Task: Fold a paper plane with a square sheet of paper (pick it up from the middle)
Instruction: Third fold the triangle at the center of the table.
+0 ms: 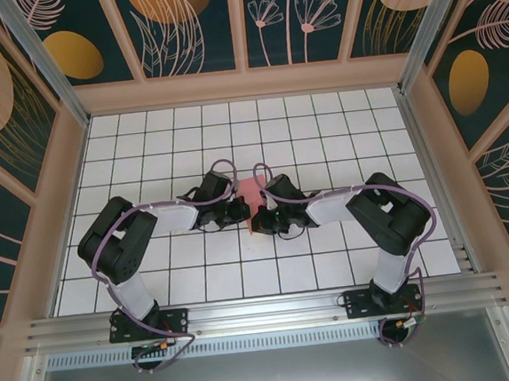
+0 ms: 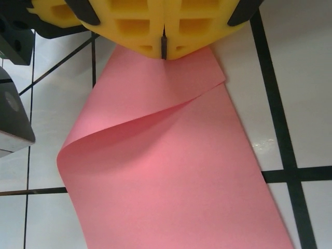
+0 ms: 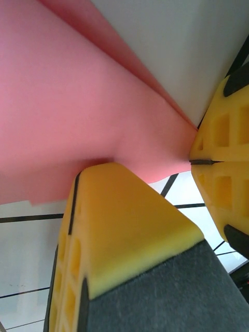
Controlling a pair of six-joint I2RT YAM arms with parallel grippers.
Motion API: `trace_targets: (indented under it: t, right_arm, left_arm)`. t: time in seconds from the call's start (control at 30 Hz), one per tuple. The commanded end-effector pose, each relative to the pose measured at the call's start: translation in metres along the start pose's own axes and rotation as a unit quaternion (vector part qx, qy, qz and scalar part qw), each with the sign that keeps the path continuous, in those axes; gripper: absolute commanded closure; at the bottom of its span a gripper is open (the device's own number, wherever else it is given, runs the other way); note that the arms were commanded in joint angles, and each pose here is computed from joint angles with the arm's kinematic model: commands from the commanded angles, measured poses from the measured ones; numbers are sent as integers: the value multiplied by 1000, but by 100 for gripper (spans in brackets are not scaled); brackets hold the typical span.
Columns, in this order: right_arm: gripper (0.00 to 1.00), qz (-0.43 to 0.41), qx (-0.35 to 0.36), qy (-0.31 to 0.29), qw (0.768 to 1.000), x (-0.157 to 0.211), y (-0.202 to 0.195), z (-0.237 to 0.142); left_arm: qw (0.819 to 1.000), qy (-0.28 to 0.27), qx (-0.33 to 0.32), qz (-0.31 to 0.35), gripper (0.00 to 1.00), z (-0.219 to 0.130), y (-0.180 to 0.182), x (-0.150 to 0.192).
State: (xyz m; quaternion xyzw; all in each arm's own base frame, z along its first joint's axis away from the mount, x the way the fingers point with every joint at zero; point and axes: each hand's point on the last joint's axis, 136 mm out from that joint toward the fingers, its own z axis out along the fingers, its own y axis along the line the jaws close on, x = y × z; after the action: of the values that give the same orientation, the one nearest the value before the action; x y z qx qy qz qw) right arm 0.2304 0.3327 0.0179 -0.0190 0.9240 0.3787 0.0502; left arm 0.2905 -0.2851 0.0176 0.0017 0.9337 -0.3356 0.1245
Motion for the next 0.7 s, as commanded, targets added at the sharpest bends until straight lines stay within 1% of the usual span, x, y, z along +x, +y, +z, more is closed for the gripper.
trace_targets:
  t: [0.0,0.13,0.23,0.37,0.67]
  right_arm:
    - [100,1,-8,-20,1000,-8,8,-8]
    - [100,-13,-38,-57,998,-31,35,-31]
    - [100,-9,-29,-82,996,-43,33,-42]
    - [100,7,-3,-83,996,-48,13,-38]
    - [100,5,11,-76,997,-60,9,-21]
  left_arm:
    - [1000,3,-11,0,96,5,6,2]
    - [1000,5,-24,0,97,7,12,3]
    - [1000,3,-27,1,97,5,13,3]
    - [1000,1,-27,2,97,5,12,1]
    - [1000,0,-27,2,99,4,11,0]
